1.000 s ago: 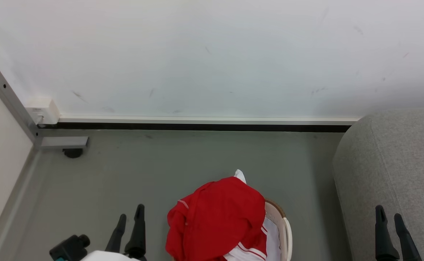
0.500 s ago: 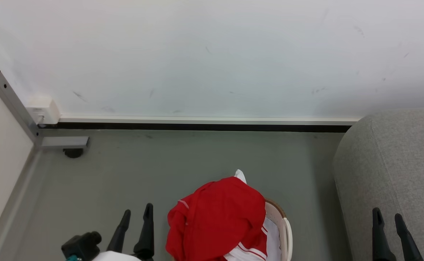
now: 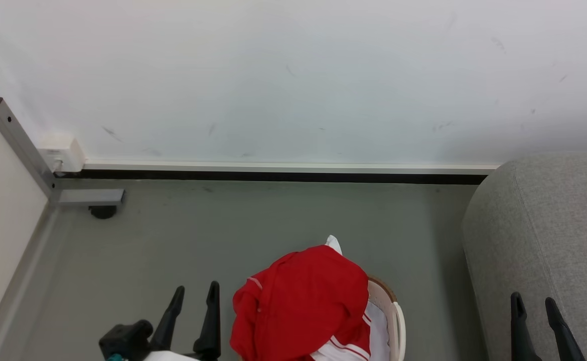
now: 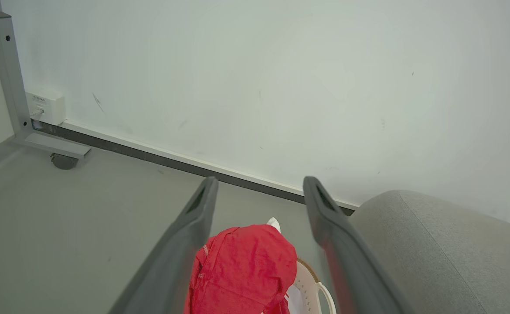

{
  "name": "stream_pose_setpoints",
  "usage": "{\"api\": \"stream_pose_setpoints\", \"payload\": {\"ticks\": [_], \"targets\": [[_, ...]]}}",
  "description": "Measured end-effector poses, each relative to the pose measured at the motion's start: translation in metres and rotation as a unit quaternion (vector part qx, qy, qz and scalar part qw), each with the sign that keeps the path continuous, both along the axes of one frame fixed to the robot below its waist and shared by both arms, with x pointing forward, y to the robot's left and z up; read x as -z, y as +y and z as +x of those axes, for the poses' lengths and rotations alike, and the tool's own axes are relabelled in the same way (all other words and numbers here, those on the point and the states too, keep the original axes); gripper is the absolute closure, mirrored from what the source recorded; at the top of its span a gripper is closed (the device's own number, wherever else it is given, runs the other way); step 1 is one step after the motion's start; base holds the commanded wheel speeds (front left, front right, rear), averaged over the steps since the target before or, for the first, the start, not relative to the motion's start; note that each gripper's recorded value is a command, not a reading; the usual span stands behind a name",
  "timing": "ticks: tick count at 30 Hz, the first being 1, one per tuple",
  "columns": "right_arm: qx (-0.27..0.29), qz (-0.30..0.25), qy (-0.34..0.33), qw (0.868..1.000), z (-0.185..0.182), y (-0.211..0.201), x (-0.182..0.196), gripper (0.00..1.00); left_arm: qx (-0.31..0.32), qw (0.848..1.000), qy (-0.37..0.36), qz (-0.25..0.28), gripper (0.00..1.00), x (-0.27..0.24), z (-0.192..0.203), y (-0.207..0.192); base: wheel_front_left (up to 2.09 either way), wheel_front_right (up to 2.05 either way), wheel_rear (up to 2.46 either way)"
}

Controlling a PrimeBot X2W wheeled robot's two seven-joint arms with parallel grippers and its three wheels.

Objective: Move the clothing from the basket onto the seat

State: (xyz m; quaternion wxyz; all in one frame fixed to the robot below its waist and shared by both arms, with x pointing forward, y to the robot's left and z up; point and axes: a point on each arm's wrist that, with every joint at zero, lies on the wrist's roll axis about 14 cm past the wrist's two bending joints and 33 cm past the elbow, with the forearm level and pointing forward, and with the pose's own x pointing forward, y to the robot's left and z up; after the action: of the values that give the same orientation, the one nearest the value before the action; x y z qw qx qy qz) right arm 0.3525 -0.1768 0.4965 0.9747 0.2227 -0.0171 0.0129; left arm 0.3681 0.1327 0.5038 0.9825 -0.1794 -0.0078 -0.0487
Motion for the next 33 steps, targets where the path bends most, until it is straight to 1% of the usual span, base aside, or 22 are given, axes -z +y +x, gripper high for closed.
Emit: {"api": "stream_pose_setpoints", "payload": {"ticks": [17, 33], "targets": [[-0.01, -0.059, -0.011, 0.998, -0.002, 0.004, -0.001, 0.0, 0.016, 0.998, -0.015, 0.067, 0.0, 0.002, -0.005, -0.009, 0.0, 0.0, 0.0], [-0.016, -0.099, -0.01, 0.995, -0.007, 0.006, 0.005, 0.0, 0.026, 0.993, -0.036, 0.109, 0.0, -0.002, -0.009, -0.015, 0.0, 0.0, 0.0]]}}
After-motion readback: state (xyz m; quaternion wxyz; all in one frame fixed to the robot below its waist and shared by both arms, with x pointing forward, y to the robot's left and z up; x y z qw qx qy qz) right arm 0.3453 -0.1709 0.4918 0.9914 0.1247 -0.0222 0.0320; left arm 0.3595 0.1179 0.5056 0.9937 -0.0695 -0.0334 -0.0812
